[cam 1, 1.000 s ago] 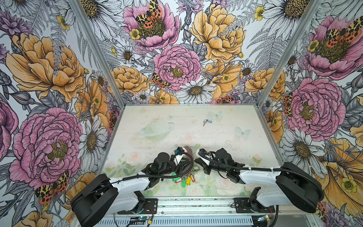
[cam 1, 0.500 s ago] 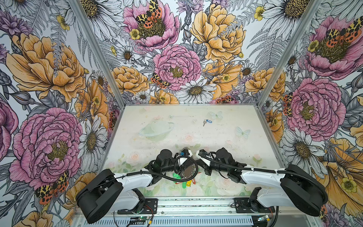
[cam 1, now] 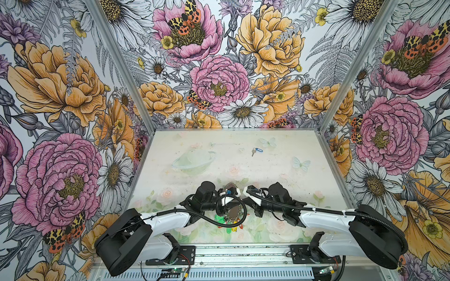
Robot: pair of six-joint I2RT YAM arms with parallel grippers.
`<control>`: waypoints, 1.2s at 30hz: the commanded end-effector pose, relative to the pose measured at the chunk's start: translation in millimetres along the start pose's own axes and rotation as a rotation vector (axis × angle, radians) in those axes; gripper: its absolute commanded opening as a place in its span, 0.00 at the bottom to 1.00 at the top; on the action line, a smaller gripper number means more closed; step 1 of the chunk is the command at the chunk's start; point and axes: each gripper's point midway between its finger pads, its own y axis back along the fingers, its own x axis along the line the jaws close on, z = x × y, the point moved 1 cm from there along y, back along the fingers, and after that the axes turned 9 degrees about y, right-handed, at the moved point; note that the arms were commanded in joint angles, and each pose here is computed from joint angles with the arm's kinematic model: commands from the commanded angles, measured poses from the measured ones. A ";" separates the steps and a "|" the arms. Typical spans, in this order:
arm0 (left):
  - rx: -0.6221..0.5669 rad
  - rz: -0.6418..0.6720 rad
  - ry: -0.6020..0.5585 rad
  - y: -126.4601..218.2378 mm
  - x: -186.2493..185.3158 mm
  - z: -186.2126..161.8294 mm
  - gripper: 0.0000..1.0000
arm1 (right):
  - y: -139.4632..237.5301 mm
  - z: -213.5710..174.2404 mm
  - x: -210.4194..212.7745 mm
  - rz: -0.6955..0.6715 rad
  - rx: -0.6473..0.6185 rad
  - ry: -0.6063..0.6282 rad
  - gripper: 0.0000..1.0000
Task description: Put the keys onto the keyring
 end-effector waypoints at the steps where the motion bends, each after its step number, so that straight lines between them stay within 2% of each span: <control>1: 0.002 -0.021 -0.032 -2.2 0.2 2.4 0.28 | 4.2 30.3 -3.4 0.005 -0.096 0.052 0.00; 9: -0.008 -0.050 -0.046 -7.8 -4.6 4.3 0.26 | 2.0 31.7 -4.1 0.006 -0.107 0.047 0.00; 19: -0.033 -0.083 -0.065 -9.9 -13.0 8.7 0.15 | -1.7 33.6 -9.9 -0.017 -0.113 0.020 0.00; 36: -0.019 -0.082 -0.075 -1.6 -18.2 1.9 0.13 | -2.0 30.4 -17.3 -0.060 -0.104 -0.017 0.00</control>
